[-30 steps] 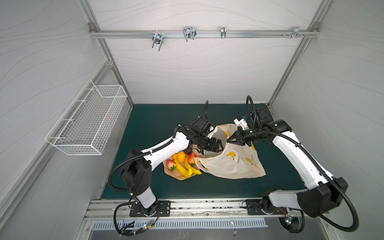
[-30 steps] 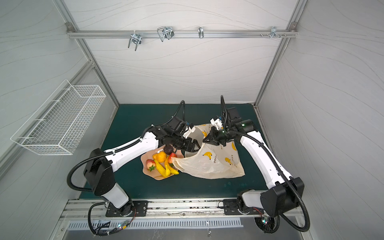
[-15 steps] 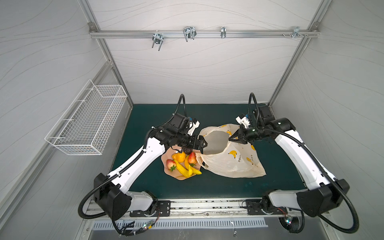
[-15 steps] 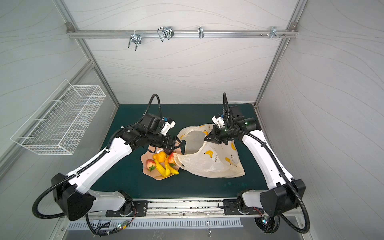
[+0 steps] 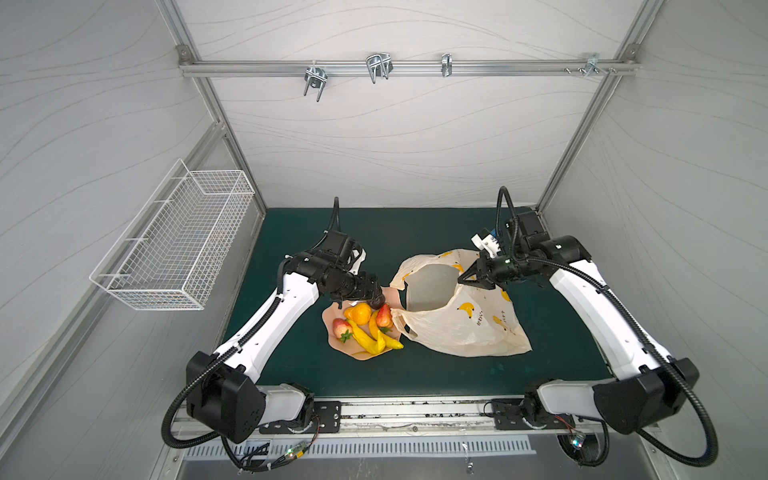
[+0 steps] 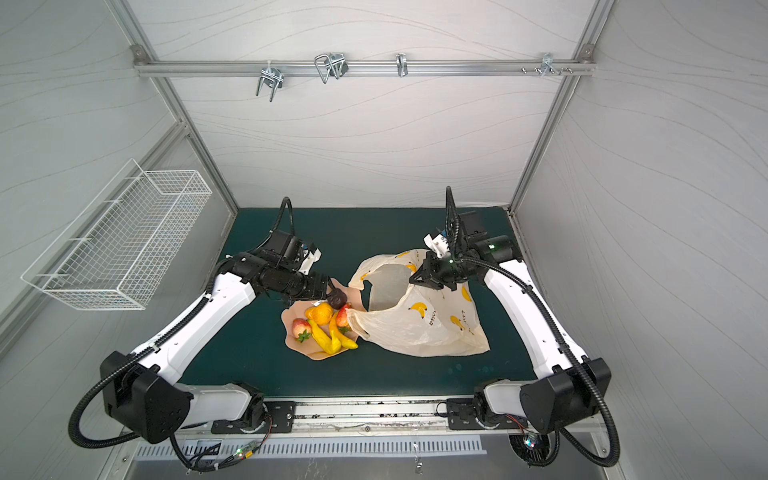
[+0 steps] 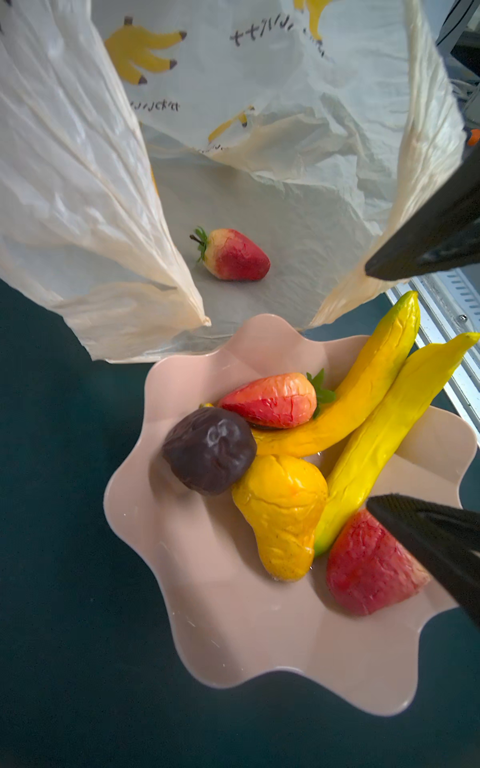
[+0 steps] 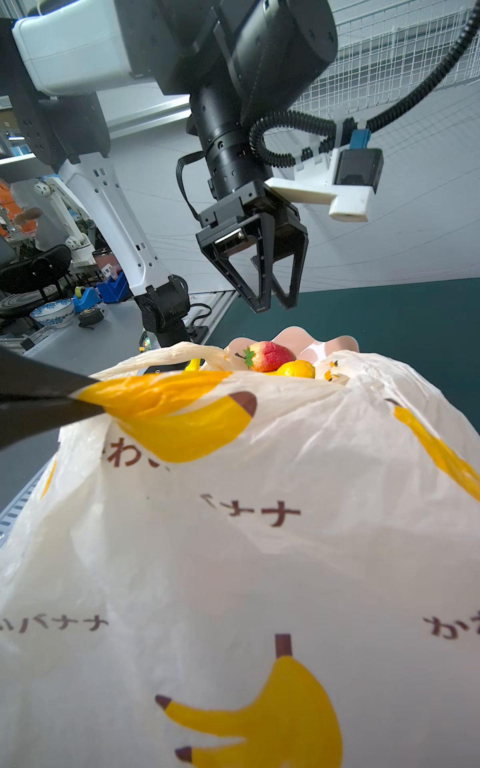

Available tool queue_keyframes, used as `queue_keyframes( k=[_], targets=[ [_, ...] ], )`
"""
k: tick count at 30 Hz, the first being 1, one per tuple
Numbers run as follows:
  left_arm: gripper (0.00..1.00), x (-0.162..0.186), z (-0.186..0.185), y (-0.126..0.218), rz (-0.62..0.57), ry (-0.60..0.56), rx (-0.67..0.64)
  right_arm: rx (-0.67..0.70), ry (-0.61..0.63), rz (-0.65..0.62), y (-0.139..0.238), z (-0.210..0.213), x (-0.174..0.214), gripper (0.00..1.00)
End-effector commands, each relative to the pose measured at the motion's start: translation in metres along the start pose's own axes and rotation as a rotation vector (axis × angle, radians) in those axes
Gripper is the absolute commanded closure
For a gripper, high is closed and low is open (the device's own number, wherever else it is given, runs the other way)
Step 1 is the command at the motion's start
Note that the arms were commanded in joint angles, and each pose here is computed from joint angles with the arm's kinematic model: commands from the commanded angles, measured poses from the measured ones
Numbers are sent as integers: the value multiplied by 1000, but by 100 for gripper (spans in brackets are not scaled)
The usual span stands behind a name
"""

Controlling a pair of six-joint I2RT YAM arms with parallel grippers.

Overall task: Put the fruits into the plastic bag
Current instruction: 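Move the left gripper back over the bowl above the dark plum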

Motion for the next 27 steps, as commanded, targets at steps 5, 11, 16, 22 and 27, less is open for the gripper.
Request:
queue_keyframes(
  k=[5,11,16,22,27],
  targets=[
    [18,-13,6,-16,9,-17,-91,7,6,5,6,3,3,100],
    [20,-22,14,-33,14,-20,-174,7,11,0,7,3,3,100],
    [21,-30,16,-50,39,-34,-198,9,7,4,6,2,4,100],
    [21,-38,11,-65,49,-50,-191,12,6,2,5,1,4,100],
    [21,-43,7,-80,69,-55,-179,11,6,2,5,1,3,100]
  ],
)
Point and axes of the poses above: each gripper's point midway between its finger pads, its own y axis back along the fingers, its own z axis along the line the jaws close on, x = y × z, the point moved 10 cm from there along y, back along the fingers, and after that the axes turned 7 degrees about y, right-handed, at the moved point
